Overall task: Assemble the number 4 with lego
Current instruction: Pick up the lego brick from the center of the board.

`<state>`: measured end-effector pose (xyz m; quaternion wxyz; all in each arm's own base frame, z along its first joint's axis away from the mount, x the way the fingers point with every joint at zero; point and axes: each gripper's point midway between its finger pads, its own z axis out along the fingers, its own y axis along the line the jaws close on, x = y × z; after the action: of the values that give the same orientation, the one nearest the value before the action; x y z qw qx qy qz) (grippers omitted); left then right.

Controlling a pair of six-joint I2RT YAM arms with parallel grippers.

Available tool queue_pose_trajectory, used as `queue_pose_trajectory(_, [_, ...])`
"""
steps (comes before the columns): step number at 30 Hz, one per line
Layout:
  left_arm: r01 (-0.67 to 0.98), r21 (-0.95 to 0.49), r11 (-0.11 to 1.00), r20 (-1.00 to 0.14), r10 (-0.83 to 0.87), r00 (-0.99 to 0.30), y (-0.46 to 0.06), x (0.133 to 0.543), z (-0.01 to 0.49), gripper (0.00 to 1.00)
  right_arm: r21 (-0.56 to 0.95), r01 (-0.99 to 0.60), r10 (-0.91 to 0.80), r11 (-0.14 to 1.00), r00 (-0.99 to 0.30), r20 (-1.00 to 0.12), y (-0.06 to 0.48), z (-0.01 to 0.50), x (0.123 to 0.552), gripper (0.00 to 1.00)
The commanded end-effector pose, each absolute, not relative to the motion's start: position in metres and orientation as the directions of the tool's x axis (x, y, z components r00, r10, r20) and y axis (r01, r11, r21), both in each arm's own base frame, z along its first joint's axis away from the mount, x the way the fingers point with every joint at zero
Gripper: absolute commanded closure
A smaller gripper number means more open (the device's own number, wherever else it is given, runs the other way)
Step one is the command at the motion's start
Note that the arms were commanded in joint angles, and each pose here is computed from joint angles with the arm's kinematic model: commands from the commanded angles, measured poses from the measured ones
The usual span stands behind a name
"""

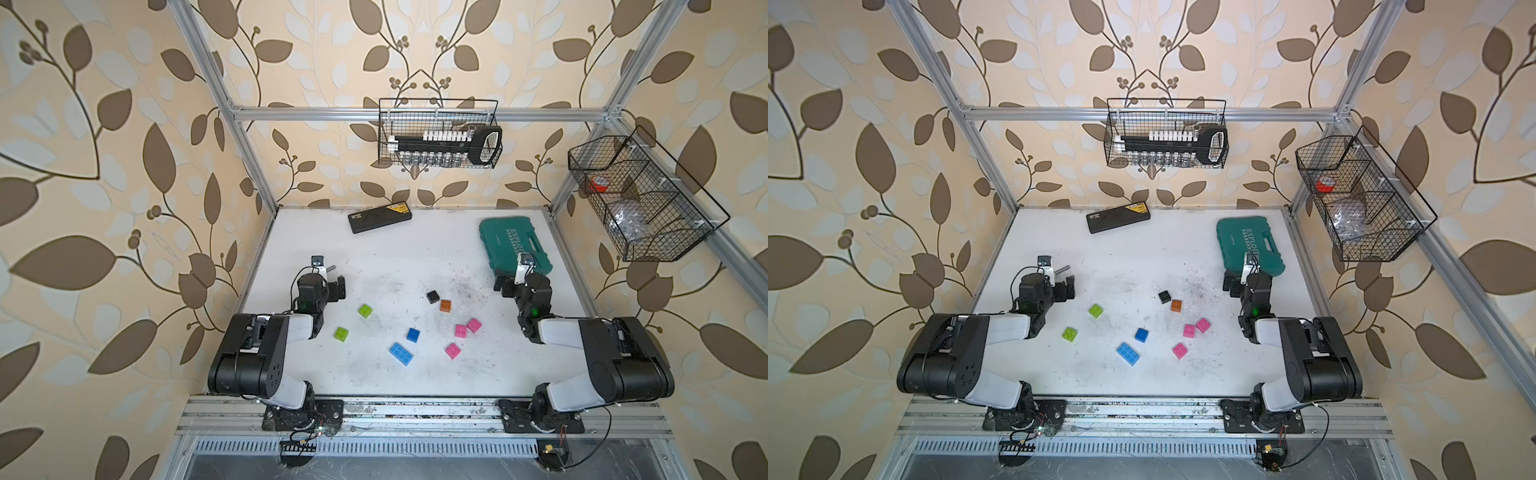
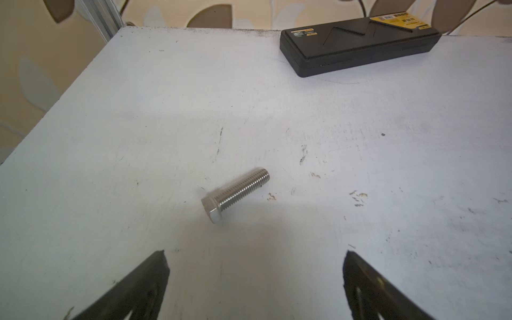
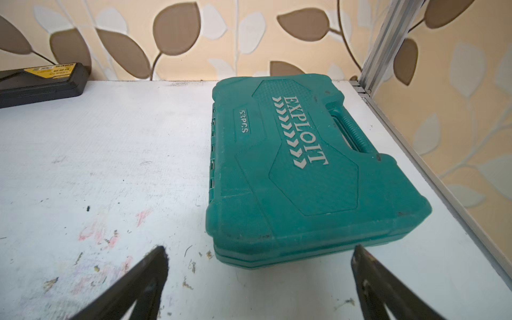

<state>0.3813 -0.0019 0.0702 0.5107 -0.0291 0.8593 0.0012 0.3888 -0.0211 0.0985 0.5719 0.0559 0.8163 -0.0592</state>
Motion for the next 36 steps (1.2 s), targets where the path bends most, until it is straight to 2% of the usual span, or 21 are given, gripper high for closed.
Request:
queue_pose_trajectory(1, [-0.052, -0.045, 0.998, -0.892, -0.063, -0.447, -0.002, 0.386, 0.077, 0.01, -0.033, 0.176, 0.031, 0.984, -0.348, -0.937, -0.023, 0.093, 0.386, 0.02])
queue_pose_trajectory(17, [-0.048, -0.047, 0.998, -0.891, -0.064, -0.449, -0.003, 0.386, 0.077, 0.01, -0.033, 0.176, 0.03, 0.984, -0.345, -0.938, -0.023, 0.094, 0.385, 0.02])
queue_pose_trajectory(19, [-0.058, -0.038, 0.998, -0.897, -0.059, -0.437, -0.001, 0.386, 0.08, 0.01, -0.069, 0.186, -0.001, 0.98, -0.345, -0.938, -0.019, 0.107, 0.391, 0.02])
queue_pose_trajectory(20, [-0.08, -0.028, 0.996, -0.894, -0.061, -0.444, 0.002, 0.387, 0.082, 0.01, -0.099, 0.194, -0.015, 0.976, -0.397, -0.918, -0.017, 0.11, 0.392, 0.02])
queue_pose_trajectory(22, [-0.113, -0.017, 0.993, -0.831, -0.077, -0.55, 0.005, 0.391, 0.084, 0.01, -0.129, 0.234, 0.007, 0.964, -0.508, -0.861, -0.02, 0.117, 0.394, 0.02])
queue_pose_trajectory(24, [-0.121, -0.026, 0.992, -0.817, -0.091, -0.57, 0.003, 0.395, 0.104, 0.01, -0.134, 0.258, 0.031, 0.957, -0.548, -0.836, -0.015, 0.123, 0.392, 0.02])
queue_pose_trajectory(30, [-0.082, -0.084, 0.993, -0.728, -0.118, -0.676, -0.034, 0.387, 0.125, 0.01, -0.066, 0.174, 0.09, 0.983, -0.757, -0.647, 0.032, 0.128, 0.37, 0.02])
queue_pose_trajectory(36, [0.009, -0.181, 0.983, -0.642, -0.111, -0.758, -0.083, 0.359, 0.134, 0.01, 0.173, 0.153, 0.212, 0.973, -0.891, -0.401, 0.076, 0.11, 0.322, 0.02])
